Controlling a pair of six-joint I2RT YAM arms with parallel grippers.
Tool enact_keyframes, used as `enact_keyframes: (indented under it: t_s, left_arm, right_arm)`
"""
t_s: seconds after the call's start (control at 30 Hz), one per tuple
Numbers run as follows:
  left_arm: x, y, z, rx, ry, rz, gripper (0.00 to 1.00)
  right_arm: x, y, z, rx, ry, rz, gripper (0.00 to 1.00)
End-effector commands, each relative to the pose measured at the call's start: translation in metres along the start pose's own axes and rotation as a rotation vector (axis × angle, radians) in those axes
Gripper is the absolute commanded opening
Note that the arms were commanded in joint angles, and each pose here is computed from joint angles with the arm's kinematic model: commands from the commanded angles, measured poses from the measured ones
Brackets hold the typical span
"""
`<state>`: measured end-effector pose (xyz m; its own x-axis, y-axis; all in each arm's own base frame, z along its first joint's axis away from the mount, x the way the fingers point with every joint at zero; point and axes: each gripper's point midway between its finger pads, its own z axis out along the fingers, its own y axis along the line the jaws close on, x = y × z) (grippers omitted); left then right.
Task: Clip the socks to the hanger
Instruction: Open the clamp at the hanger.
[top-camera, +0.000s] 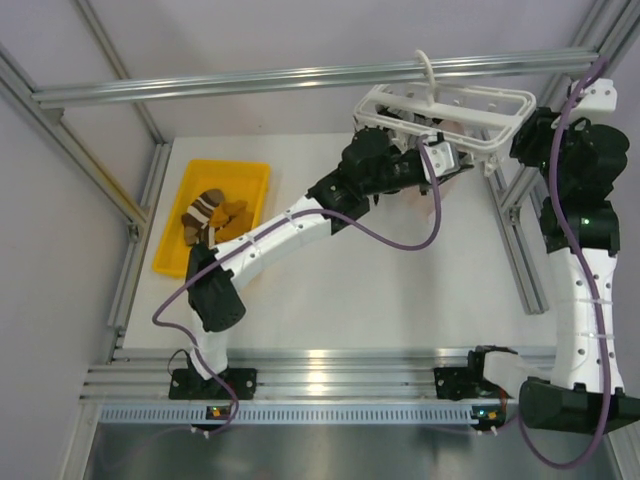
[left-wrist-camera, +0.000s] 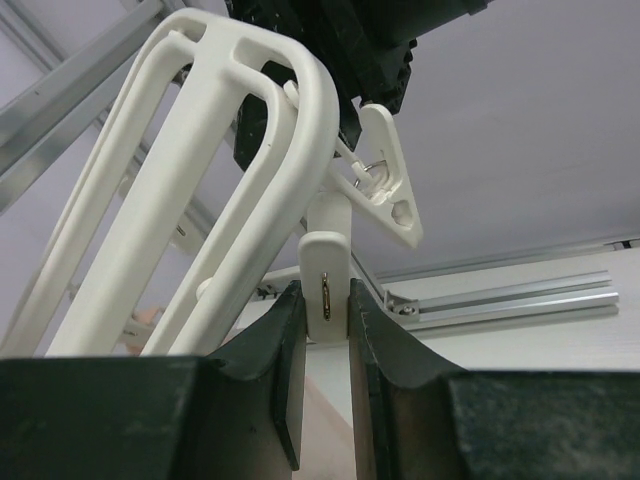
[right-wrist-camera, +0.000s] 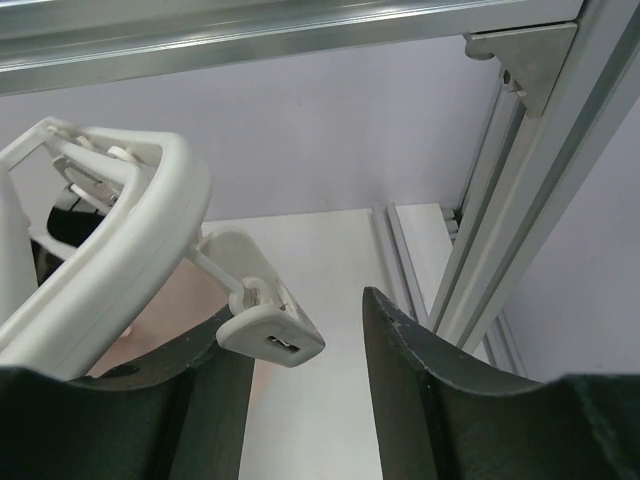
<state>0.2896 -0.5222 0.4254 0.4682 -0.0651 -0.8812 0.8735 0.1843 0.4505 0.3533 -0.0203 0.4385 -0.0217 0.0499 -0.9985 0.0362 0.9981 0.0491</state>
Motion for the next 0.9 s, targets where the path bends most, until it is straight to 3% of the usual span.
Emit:
enact_keyframes:
  t_s: [0.0, 0.3, 0.47, 0.63, 0.7, 0.87]
  left_arm:
    - [-0.015, -0.073, 0.026, 0.230, -0.079, -0.005, 0.00]
    - [0.000, -0.085, 0.035, 0.267, -0.078, -0.003, 0.00]
    - [0.004, -0.097, 0.019, 0.299, -0.064, 0.035, 0.00]
    - [0.005, -0.100, 0.007, 0.245, -0.005, 0.067, 0.00]
    - [0.005, -0.102, 0.006, 0.228, 0.020, 0.049, 0.00]
    - [0.002, -0.091, 0.007, 0.167, 0.051, -0.013, 0.00]
  right_arm:
    - [-0.023, 0.006, 0.007, -0.063, -0.098, -0.011, 0.46]
    - [-0.021, -0.007, -0.046, -0.159, -0.046, -0.055, 0.56]
    - [-0.014, 0.042, -0.098, -0.453, -0.025, -0.139, 0.57]
    - [-0.023, 0.093, -0.143, -0.714, -0.048, -0.043, 0.53]
    - [-0.027, 0.103, -0.155, -0.756, -0.045, 0.036, 0.50]
    - [-0.025, 0.117, -0.174, -0.824, -0.065, 0.050, 0.45]
